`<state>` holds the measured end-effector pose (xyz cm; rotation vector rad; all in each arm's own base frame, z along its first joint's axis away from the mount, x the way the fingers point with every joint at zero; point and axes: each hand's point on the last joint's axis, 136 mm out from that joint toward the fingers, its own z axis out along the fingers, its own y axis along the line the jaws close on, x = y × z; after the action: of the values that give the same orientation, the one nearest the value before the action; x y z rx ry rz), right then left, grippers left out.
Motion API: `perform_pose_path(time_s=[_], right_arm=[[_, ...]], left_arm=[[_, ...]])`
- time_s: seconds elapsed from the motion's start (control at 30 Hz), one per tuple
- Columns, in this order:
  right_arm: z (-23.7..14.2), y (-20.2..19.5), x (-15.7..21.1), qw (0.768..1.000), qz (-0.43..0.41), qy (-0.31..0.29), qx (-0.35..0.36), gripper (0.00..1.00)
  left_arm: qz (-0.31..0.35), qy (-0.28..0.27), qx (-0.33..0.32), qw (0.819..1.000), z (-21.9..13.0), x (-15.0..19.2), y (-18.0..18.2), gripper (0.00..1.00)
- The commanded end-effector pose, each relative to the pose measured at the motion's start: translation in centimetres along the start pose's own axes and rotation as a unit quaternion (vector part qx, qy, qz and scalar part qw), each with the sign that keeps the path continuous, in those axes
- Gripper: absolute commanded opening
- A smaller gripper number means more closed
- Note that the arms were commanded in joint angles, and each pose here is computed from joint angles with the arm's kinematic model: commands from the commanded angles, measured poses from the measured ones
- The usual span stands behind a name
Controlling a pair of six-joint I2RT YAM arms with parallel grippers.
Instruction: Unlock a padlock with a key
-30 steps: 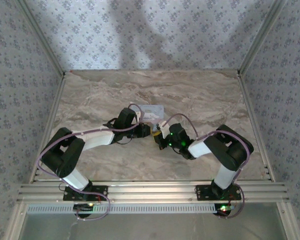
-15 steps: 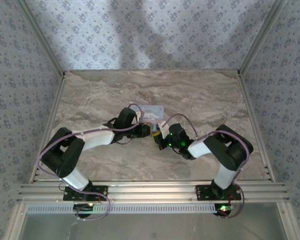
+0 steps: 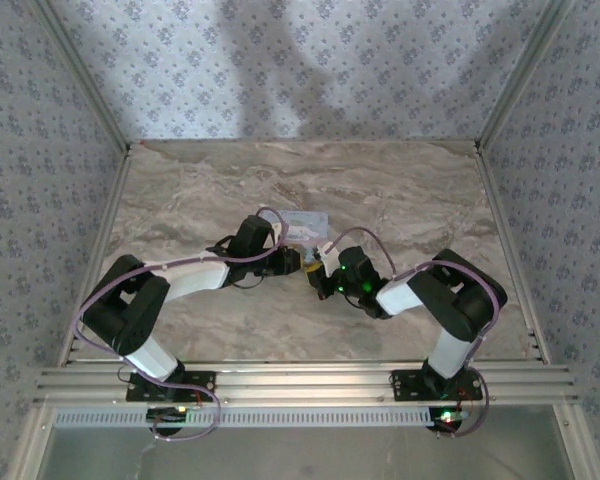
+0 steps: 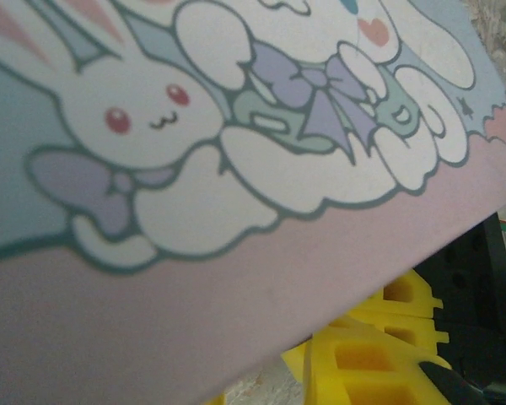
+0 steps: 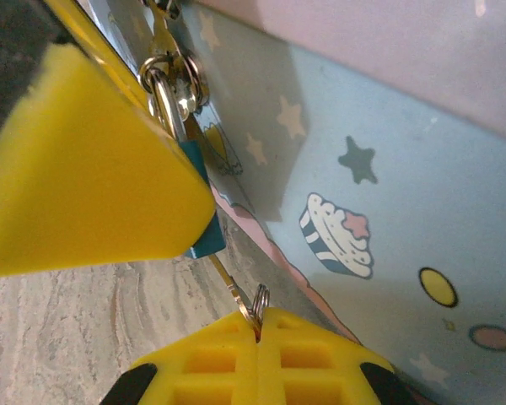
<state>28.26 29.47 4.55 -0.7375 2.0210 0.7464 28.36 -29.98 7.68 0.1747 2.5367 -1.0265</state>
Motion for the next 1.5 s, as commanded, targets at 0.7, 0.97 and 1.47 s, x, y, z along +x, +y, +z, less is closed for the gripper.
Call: perform_pose_path(time_s=[0.7,0.97,1.47], right_arm=[[0.4,0.6,-4.1,0.998,-0.008,-0.055,-0.016,0.0],[0.0,1.1,-4.9,0.997,0.0,-0.064,-0.037,0.0],[0.4,0.9,-4.6,0.995,0.046,-0.048,-0.078,0.0]], left_arm=[[0.02,0.015,0.019,1.0,0.5,0.3,-1.2,0.23],[0.02,0.015,0.012,1.0,0.7,0.4,-0.8,0.23],[0.022,0.014,0.017,1.0,0.8,0.4,-0.8,0.23]])
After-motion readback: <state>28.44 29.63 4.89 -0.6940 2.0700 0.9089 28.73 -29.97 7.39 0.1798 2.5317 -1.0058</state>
